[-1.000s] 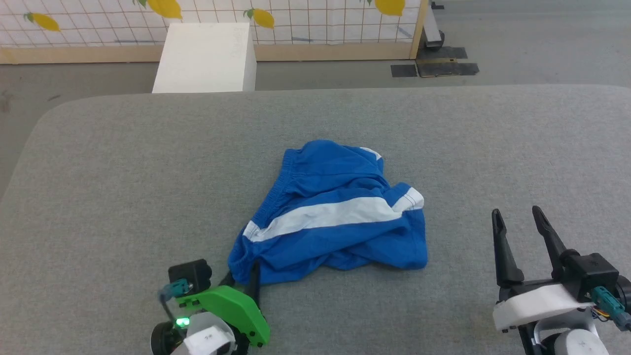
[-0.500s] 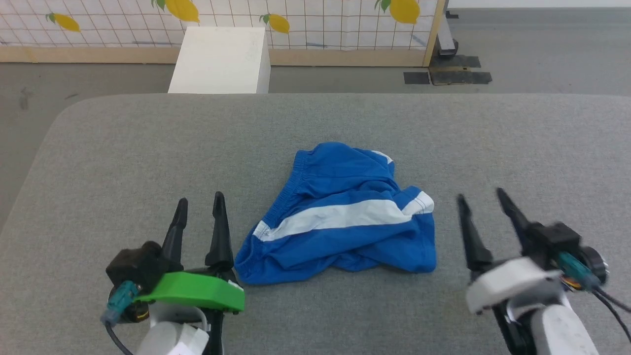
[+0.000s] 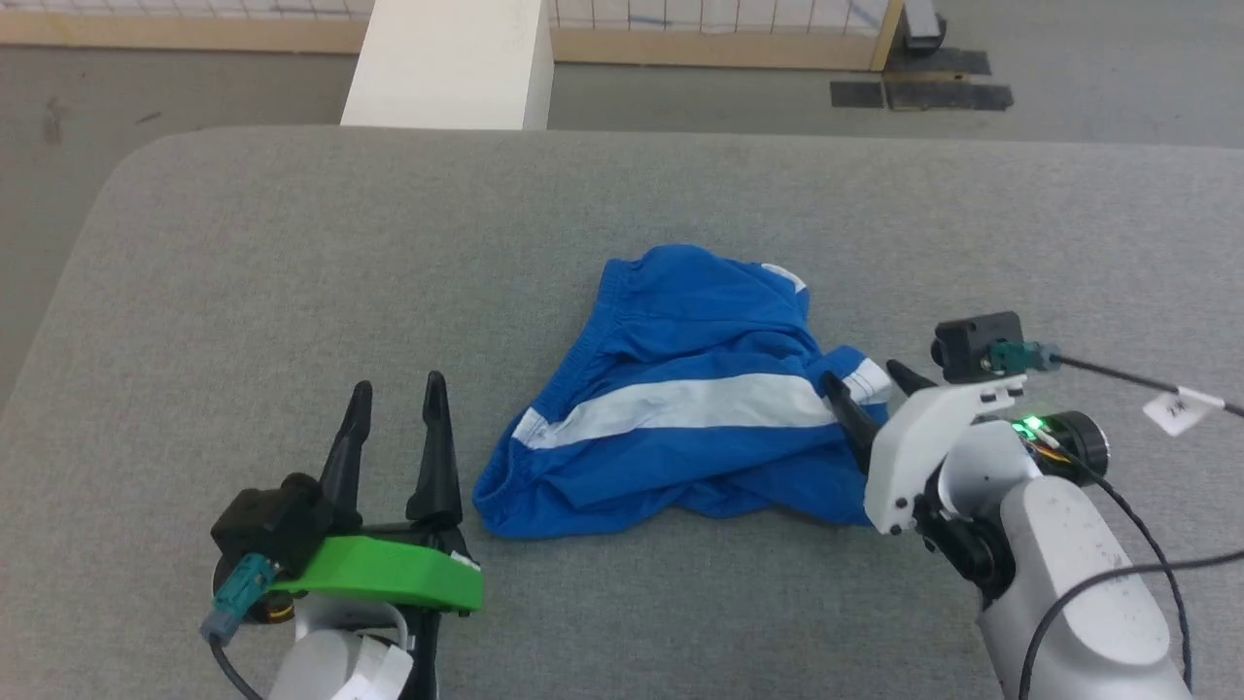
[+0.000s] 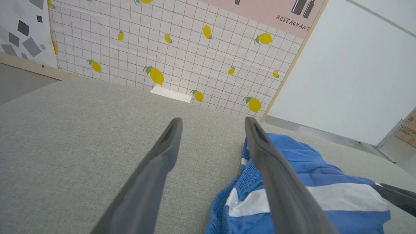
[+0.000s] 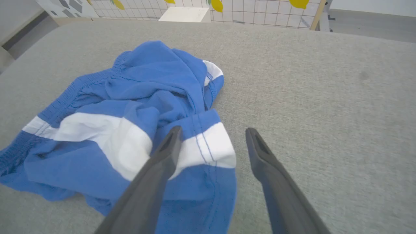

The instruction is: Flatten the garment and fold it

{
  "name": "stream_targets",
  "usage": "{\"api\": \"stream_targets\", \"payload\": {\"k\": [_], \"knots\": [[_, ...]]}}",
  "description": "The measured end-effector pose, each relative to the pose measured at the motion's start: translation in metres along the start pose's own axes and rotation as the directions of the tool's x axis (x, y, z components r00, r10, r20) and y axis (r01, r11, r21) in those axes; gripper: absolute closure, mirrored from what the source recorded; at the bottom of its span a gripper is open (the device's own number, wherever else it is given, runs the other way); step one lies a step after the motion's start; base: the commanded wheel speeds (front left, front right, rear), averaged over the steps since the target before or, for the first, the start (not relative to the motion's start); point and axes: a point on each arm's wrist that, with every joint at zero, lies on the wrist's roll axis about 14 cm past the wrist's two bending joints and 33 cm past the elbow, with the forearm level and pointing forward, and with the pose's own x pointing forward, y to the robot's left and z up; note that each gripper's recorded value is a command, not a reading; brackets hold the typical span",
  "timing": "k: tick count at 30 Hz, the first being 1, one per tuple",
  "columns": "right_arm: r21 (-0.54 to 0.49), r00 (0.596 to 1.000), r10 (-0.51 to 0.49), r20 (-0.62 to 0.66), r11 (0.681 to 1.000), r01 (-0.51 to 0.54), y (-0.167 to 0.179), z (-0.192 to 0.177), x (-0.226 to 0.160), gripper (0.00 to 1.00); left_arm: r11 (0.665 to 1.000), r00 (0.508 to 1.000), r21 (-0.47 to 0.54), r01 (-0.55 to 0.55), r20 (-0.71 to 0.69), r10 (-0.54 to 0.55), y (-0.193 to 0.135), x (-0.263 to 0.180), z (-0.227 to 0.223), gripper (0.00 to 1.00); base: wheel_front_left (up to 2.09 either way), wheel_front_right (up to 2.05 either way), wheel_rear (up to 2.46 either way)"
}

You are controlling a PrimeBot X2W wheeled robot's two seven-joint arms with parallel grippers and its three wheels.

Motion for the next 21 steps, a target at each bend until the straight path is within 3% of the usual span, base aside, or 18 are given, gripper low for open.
{"api": "stream_targets", "payload": {"k": [4,5,6,7,15,21], "knots": [[0.034,0.99,0.05,-0.134,0.998,-0.046,0.009,-0.019,0.013,0.0,1.0,1.0,-0.013,-0.012,-0.017,0.012,0.003,0.001,-0.006,0.0,0.0,0.0,0.0],[0.036,0.985,0.061,-0.164,0.998,-0.055,0.011,-0.024,0.014,0.26,1.0,1.0,-0.015,-0.016,-0.018,0.015,0.004,0.002,-0.007,0.0,0.0,0.0,0.0],[0.04,0.978,0.073,-0.197,0.997,-0.067,0.013,-0.029,0.015,0.67,1.0,1.0,-0.014,-0.02,-0.02,0.02,0.006,0.002,-0.007,0.0,0.0,0.0,0.0],[0.044,0.971,0.086,-0.223,0.996,-0.078,0.015,-0.033,0.016,1.0,1.0,0.999,-0.012,-0.025,-0.021,0.025,0.007,0.002,-0.007,0.0,0.0,0.0,0.0],[0.024,0.984,0.042,-0.176,0.999,-0.039,-0.006,-0.021,0.005,1.0,0.999,0.999,-0.015,-0.037,-0.015,0.036,0.009,0.001,-0.005,0.0,0.0,0.0,0.0],[-0.033,0.984,-0.173,-0.031,0.985,0.172,-0.068,-0.001,-0.03,1.0,0.999,1.0,-0.017,-0.028,0.003,0.028,0.005,0.001,0.001,0.0,0.0,0.0,0.0]]}}
